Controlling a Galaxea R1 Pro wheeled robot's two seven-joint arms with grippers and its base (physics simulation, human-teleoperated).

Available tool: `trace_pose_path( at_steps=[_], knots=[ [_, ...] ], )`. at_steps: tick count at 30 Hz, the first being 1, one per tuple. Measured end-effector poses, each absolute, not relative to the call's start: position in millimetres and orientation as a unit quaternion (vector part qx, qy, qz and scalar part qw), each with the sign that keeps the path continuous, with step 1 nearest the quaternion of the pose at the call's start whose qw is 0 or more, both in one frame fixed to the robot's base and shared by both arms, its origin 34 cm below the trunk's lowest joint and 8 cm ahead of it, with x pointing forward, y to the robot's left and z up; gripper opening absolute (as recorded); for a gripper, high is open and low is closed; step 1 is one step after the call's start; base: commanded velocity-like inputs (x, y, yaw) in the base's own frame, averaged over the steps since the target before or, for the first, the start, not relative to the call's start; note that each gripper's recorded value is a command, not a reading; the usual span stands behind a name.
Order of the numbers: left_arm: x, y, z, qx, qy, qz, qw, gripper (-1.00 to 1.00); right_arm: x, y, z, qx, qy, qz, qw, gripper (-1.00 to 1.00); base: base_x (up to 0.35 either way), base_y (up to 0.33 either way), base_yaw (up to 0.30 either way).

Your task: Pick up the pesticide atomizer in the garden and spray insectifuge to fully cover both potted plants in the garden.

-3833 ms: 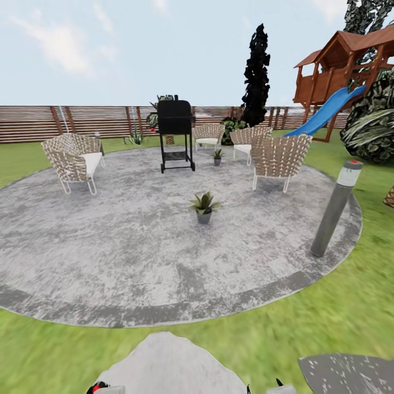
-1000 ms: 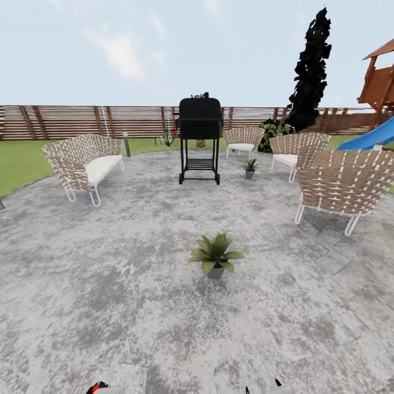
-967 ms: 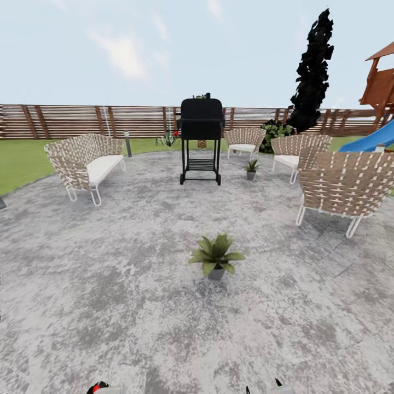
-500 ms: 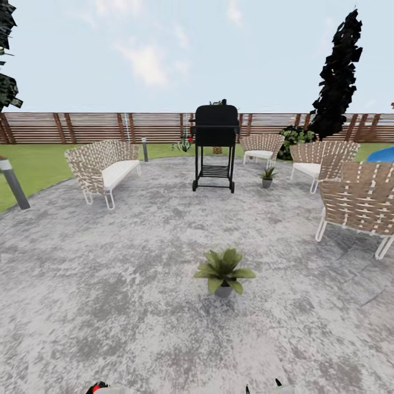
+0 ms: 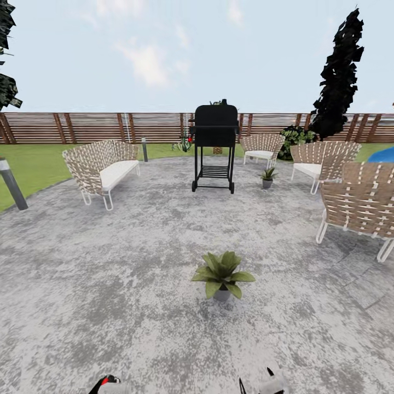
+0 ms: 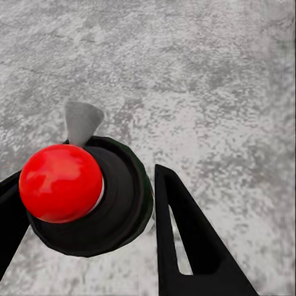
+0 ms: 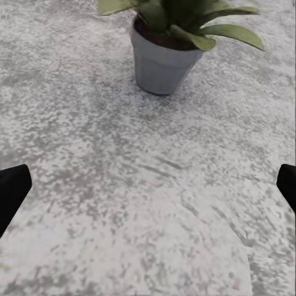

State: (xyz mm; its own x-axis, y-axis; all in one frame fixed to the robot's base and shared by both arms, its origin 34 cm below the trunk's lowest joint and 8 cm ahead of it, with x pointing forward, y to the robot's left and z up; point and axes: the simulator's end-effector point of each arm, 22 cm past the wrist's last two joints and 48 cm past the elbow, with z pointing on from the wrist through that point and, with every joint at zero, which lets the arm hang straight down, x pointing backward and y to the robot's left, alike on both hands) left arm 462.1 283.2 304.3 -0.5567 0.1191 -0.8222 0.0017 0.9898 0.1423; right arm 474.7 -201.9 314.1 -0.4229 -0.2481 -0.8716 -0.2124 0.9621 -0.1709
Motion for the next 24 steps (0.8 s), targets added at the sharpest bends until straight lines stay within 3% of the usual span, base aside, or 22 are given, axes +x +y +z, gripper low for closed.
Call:
trace_pose_path(
  at_steps=[3, 12, 19, 24],
  knots=[
    [461.9, 266.6, 299.5, 0.11, 0.884, 0.0, 0.455, -1.0, 492.8, -176.6, 328.0, -0.167, 0.828, 0.02, 0.535, 1.0, 0.0, 0.0, 0.0],
    [503.1, 244.7, 327.4, 0.267, 0.869, -0.165, 0.383, -1.0, 510.8, -109.0, 338.6, -0.297, 0.819, 0.121, 0.477, 1.0, 0.0, 0.0, 0.0],
    [499.0, 217.2, 347.8, 0.412, 0.834, -0.242, 0.277, -1.0, 517.8, -61.4, 362.6, -0.438, 0.763, 0.205, 0.429, 1.0, 0.0, 0.0, 0.0],
    [493.4, 214.1, 355.9, 0.459, 0.819, -0.26, 0.225, -1.0, 521.9, -47.8, 379.3, -0.472, 0.738, 0.239, 0.418, 1.0, 0.0, 0.0, 0.0]
  ],
)
